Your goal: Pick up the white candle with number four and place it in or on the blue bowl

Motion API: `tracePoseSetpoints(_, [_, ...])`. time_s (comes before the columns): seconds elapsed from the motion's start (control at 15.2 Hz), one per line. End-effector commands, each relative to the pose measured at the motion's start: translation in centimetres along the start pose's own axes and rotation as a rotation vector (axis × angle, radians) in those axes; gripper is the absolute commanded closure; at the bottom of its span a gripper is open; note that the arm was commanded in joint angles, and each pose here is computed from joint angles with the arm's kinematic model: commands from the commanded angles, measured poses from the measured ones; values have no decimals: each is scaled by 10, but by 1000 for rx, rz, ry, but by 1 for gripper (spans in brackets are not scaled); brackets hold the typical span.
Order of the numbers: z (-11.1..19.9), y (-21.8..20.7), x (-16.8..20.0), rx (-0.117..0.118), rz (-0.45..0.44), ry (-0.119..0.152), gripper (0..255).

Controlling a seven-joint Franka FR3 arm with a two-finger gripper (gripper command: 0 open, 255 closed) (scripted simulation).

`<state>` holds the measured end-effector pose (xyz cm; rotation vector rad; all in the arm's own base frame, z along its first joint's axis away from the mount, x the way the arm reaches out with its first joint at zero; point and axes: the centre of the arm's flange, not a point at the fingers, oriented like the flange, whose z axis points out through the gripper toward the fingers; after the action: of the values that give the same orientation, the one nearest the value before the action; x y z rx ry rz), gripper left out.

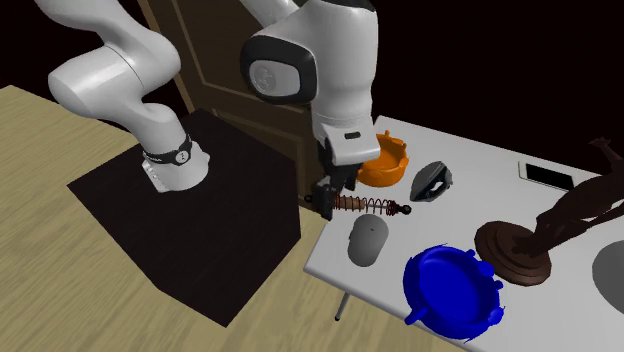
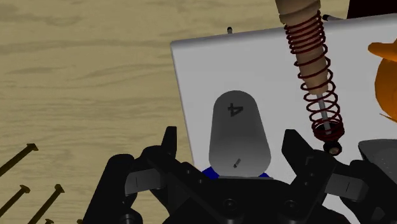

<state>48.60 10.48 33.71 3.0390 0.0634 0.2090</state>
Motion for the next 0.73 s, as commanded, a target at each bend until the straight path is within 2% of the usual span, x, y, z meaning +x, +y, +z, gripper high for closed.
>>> tracePoseSetpoints(0.0, [17,-11,14,-3,-12,17,0])
tracePoseSetpoints(0.2, [43,-28,34,-8,-30,39,0])
tracePoseSetpoints(0.66, [80,-28,35,-8,-30,39,0])
